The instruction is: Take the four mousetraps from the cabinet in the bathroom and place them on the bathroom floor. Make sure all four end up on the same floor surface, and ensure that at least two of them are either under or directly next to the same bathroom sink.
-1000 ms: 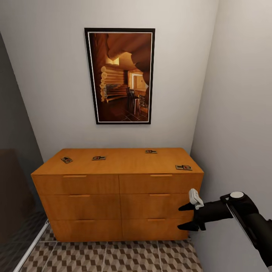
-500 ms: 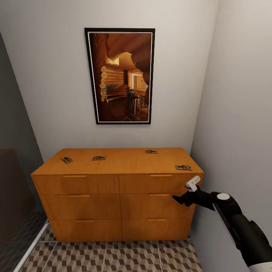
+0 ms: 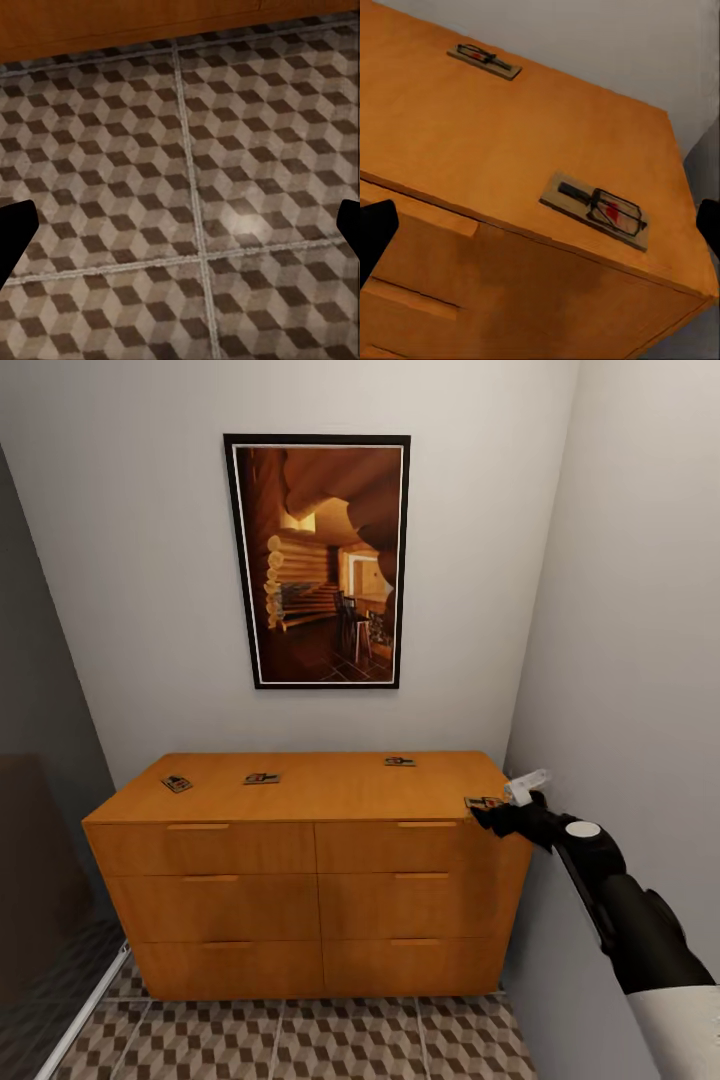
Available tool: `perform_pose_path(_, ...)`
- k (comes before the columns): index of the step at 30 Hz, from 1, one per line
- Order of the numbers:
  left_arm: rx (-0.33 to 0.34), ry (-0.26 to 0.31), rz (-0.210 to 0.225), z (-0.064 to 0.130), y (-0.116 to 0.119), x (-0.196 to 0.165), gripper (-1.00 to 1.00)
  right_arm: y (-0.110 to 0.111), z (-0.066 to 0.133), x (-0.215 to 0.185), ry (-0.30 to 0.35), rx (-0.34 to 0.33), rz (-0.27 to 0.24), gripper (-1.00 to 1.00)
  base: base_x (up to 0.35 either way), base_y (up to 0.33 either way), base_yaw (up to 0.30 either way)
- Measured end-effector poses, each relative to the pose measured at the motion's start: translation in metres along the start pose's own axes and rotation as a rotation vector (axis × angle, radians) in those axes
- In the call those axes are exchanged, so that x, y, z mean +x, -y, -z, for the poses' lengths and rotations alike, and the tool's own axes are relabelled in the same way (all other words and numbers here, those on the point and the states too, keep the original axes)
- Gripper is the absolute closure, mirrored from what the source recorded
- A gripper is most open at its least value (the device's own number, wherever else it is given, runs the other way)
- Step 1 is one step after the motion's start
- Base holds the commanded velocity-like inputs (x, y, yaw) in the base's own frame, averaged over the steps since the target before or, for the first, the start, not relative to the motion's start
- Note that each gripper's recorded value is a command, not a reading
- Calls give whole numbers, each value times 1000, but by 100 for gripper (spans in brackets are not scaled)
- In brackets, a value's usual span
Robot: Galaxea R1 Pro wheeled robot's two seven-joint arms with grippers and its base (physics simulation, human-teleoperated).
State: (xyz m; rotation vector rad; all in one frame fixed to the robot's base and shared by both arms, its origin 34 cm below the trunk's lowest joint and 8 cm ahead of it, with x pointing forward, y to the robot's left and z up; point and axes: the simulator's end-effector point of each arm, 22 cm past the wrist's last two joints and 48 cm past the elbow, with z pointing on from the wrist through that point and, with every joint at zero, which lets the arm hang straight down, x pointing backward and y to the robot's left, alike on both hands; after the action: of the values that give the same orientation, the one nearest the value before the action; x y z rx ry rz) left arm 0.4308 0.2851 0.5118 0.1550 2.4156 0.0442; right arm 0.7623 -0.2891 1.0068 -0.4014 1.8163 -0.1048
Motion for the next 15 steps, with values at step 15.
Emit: perform_pose_path(15,5,2,3,0,5,-1,-100,128,-6,-200,120,205,-121,-100,0,0,0)
